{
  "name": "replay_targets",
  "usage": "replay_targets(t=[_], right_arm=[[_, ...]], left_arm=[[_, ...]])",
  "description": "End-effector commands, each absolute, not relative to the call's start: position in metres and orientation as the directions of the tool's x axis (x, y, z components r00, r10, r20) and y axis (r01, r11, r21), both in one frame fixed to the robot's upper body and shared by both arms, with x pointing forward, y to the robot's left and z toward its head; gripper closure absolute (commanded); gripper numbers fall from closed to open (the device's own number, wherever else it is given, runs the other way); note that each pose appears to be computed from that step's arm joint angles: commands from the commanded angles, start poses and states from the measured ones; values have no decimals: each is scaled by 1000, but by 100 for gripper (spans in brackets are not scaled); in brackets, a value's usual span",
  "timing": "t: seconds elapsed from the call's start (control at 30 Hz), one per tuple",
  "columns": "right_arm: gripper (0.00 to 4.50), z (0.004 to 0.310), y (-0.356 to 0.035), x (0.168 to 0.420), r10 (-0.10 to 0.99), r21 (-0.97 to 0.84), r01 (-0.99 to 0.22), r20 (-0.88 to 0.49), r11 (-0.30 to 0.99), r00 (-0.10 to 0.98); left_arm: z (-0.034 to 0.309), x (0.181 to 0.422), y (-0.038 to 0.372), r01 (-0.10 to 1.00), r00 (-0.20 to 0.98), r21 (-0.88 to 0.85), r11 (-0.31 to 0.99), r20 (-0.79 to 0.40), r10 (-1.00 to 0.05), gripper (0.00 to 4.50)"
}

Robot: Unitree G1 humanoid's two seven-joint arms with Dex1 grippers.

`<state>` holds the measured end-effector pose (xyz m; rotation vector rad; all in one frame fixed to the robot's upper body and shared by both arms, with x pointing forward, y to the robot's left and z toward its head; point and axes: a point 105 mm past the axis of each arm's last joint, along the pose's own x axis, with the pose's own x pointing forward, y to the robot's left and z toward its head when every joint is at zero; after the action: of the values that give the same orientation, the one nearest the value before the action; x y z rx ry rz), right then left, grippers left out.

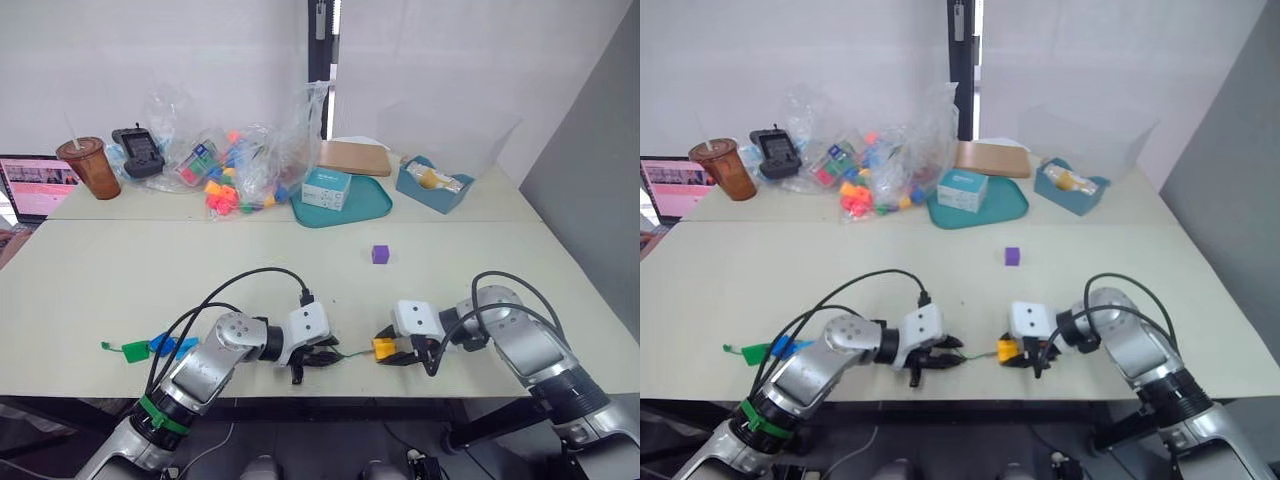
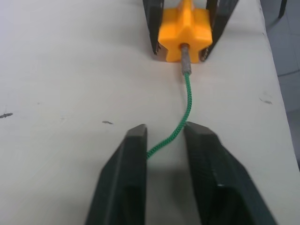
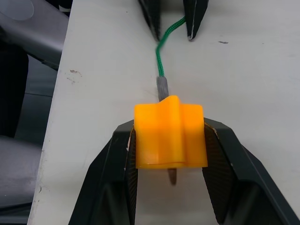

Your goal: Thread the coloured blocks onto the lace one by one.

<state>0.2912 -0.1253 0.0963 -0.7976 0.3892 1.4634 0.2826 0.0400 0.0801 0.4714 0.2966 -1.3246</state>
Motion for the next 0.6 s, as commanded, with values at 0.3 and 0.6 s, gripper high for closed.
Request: replay_targets(t=[0.3, 0.6], right_arm=[[314, 89, -128, 288, 701, -221, -972, -706, -83, 101], [314, 89, -128, 287, 694, -218, -973, -712, -80, 103]], left_arm=[[88, 273, 7, 988, 128, 131, 82, -402, -907, 447], [103, 277, -11, 989, 127, 123, 88, -361, -924, 447]])
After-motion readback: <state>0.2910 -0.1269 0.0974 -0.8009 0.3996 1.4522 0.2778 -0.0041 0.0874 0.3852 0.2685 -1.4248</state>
